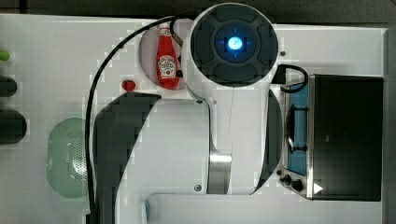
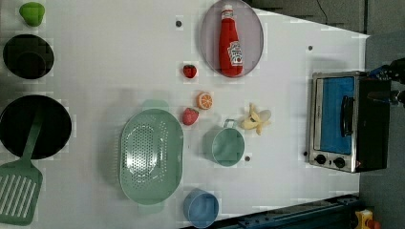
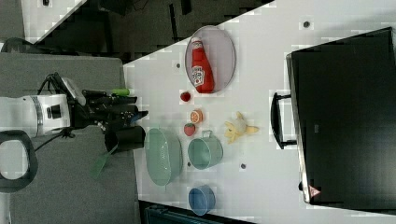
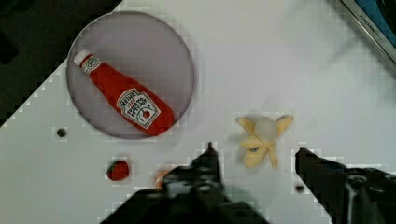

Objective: Pick banana from table and place on oven.

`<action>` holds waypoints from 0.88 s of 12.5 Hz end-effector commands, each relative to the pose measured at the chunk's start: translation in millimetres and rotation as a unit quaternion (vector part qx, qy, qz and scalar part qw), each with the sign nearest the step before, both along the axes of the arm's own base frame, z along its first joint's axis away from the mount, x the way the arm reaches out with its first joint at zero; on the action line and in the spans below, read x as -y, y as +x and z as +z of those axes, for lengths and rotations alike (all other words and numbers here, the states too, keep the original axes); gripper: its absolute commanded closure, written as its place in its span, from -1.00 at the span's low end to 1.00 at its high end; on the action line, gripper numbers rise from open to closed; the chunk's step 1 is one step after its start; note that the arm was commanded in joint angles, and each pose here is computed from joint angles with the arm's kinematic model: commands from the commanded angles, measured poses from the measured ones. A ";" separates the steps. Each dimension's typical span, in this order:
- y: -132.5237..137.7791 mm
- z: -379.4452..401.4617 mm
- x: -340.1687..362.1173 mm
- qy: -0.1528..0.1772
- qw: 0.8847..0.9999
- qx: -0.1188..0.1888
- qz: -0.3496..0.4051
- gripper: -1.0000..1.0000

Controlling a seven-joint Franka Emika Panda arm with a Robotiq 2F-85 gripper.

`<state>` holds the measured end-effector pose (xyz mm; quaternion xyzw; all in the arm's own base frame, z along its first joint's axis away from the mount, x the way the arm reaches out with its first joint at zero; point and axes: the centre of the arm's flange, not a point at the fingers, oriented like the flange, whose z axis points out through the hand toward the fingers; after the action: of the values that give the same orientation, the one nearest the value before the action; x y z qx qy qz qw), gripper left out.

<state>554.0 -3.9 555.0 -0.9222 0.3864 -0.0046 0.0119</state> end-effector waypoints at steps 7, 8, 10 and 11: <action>-121.3 20.3 17.2 0.002 0.995 -0.004 -0.098 -1.00; -116.7 1.8 17.1 0.001 0.995 -0.011 -0.098 -1.00; -107.4 -44.3 16.8 0.000 0.995 -0.022 -0.098 -1.00; -101.5 -70.2 17.1 0.000 0.995 -0.020 -0.099 -1.00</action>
<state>443.5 -13.2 537.8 -0.8941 0.4461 -0.0336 0.0234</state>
